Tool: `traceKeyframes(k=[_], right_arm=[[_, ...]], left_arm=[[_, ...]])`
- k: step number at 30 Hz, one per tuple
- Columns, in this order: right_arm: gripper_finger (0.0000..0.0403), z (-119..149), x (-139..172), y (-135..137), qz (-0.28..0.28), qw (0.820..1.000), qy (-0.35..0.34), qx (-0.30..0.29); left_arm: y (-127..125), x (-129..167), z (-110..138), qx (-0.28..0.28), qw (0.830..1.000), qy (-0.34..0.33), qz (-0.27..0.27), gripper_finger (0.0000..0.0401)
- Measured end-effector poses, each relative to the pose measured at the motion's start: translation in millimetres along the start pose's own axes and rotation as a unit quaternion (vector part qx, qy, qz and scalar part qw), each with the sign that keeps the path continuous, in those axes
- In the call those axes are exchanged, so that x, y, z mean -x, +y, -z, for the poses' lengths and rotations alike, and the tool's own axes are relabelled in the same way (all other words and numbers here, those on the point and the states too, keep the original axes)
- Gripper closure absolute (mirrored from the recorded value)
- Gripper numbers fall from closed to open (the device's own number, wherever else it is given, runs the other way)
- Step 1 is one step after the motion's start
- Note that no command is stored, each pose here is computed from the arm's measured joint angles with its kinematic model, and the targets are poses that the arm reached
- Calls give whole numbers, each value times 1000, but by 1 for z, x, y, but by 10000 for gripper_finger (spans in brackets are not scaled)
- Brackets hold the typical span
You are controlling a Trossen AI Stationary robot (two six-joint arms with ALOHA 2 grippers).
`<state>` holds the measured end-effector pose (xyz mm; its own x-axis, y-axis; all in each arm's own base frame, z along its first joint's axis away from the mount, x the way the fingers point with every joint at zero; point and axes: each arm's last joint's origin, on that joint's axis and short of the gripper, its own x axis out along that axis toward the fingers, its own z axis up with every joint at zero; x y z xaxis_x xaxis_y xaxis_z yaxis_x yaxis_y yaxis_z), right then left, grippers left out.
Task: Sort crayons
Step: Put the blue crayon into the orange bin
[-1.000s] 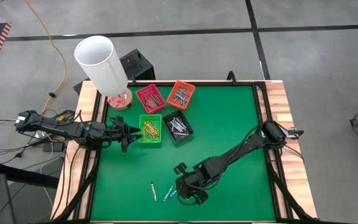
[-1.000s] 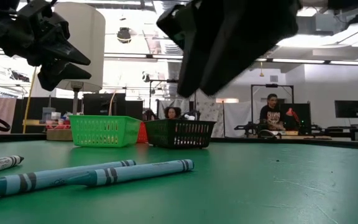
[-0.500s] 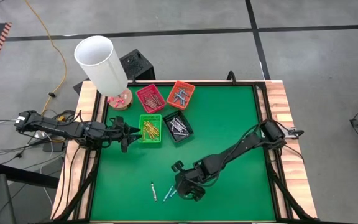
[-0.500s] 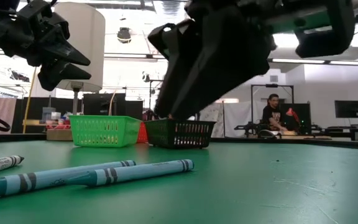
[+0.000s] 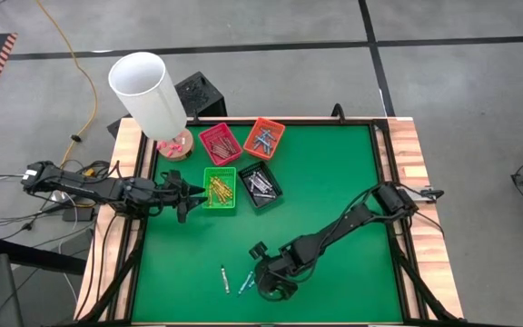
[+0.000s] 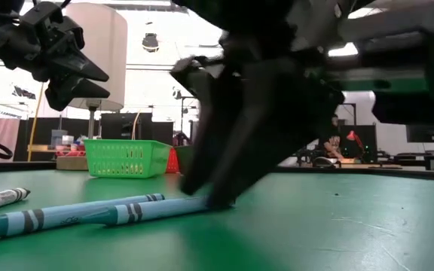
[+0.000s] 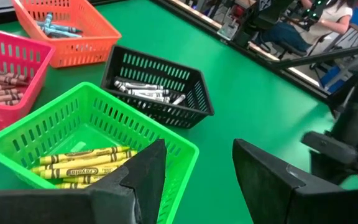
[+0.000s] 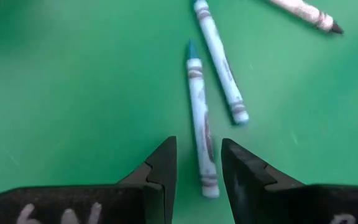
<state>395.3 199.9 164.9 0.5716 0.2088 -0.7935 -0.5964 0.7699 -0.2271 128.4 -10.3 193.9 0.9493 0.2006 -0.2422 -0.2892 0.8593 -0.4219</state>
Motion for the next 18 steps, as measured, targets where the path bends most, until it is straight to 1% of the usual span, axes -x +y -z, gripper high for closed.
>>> traceKeyframes(k=[2, 8, 13, 18], right_arm=[[280, 1, 0, 0, 1, 1000, 4, -7], [280, 3, 0, -5, 3, 998, 10, -66], [280, 5, 0, -4, 1, 997, 21, -71], [296, 9, 0, -5, 0, 992, 37, -119]], left_arm=[[0, 0, 0, 0, 1000, 1, 0, 226], [0, -1, 1, -1, 1000, 4, -2, 226], [0, -1, 1, -2, 1000, 6, -3, 226], [0, -1, 1, -3, 1000, 7, -2, 226]])
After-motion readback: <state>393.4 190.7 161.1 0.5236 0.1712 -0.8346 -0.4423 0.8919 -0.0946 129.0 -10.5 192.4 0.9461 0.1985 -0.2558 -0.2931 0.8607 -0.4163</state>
